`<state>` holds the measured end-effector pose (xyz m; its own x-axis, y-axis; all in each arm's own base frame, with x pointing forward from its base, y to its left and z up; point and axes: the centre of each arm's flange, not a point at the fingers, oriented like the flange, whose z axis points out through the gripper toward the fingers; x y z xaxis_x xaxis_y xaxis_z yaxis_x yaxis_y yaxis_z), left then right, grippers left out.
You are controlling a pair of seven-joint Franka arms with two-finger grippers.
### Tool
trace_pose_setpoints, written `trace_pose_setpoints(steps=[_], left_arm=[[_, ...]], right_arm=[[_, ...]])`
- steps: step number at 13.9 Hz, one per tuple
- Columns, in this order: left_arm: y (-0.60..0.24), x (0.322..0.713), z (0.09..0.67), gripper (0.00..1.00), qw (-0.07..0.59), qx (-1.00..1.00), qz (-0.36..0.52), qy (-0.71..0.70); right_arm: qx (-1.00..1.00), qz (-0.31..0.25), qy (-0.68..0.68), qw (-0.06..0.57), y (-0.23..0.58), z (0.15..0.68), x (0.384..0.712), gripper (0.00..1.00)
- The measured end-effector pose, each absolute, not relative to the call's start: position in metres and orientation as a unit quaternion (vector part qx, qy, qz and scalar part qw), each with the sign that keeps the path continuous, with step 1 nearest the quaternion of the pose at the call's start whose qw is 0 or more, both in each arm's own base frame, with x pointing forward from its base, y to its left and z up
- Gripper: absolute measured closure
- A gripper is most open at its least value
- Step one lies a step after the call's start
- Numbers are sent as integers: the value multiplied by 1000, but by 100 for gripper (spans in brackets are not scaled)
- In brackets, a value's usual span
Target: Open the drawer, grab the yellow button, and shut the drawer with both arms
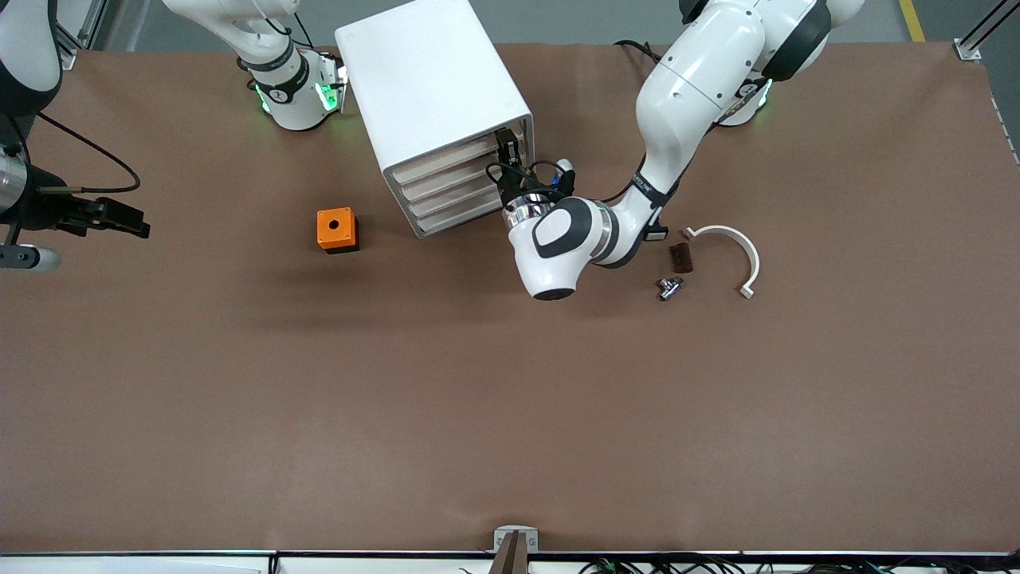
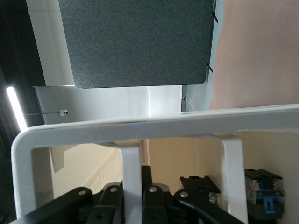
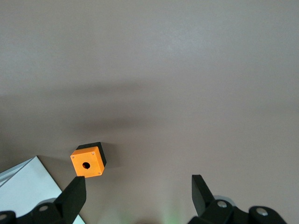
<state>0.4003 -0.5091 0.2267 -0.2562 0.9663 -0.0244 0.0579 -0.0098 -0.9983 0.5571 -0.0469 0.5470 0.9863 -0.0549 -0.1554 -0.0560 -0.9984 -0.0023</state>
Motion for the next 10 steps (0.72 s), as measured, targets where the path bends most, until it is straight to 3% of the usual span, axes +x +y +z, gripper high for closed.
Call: trace_pose_setpoints(steps=[5, 10], left_arm=[[-496, 416, 227, 93, 407, -438, 555, -579], [-452, 468, 225, 90, 370, -399, 583, -603]], right_arm=[[-996, 81, 48, -2, -34, 547, 559, 0], [-990, 90, 109, -1, 45, 548, 556, 0]])
